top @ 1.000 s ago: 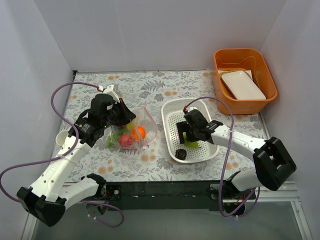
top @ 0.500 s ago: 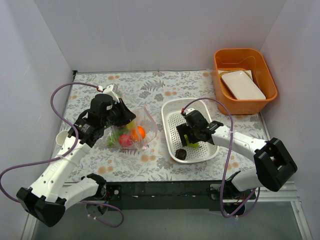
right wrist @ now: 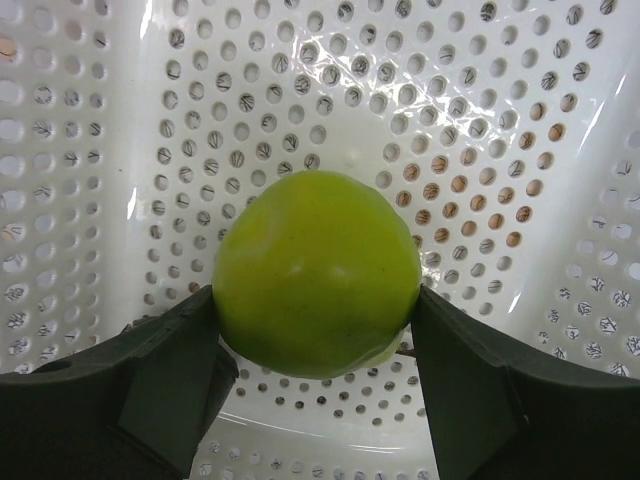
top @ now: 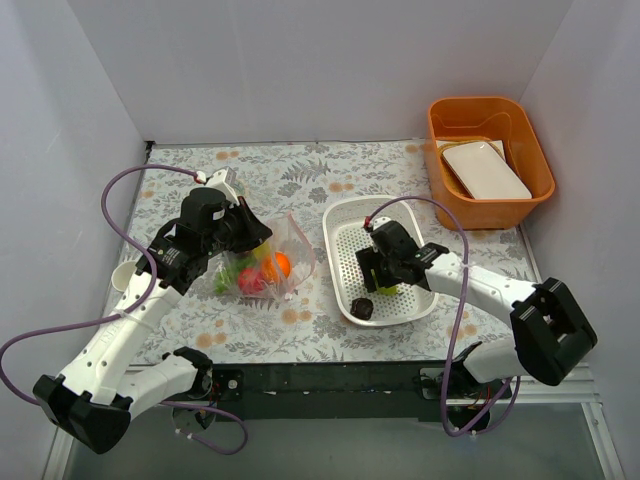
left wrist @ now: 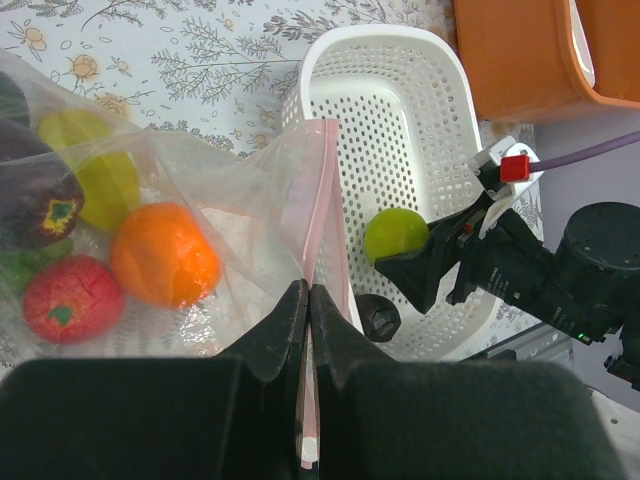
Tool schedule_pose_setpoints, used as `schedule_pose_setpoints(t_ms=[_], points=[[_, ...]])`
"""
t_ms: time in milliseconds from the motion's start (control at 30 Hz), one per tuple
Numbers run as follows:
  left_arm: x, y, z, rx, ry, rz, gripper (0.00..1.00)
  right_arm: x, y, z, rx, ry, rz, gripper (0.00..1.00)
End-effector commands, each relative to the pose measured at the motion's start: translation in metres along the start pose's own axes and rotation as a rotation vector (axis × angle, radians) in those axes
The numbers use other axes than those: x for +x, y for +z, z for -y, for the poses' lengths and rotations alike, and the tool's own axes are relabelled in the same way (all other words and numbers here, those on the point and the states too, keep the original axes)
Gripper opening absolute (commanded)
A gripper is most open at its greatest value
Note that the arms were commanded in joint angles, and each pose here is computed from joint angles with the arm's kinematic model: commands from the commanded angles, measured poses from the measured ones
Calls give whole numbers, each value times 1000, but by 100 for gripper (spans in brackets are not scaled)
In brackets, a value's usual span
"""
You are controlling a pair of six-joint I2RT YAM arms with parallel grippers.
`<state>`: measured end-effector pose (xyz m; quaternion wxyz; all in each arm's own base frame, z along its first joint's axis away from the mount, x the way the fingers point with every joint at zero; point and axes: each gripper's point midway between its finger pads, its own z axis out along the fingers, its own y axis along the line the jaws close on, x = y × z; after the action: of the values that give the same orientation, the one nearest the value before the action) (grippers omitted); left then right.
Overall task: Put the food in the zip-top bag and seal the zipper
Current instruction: Pick up the fake fruit from the bin.
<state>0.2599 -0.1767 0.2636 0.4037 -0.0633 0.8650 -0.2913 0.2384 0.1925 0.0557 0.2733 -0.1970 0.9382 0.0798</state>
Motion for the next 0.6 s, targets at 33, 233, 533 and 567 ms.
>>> schedule_pose_setpoints(t_ms=[33,233,533,567], points=[[-2,-6,5,26,7,14,0,-31,-22,-15,-77,87,125,50],[-2,-5,6,28,9,14,0,-56,-49,-25,-147,138,230,48],[3,-2,6,41,9,-4,0,-87,-90,-61,-375,204,363,45],[4,-2,6,41,9,-7,0,-90,-95,-63,-393,209,374,44]])
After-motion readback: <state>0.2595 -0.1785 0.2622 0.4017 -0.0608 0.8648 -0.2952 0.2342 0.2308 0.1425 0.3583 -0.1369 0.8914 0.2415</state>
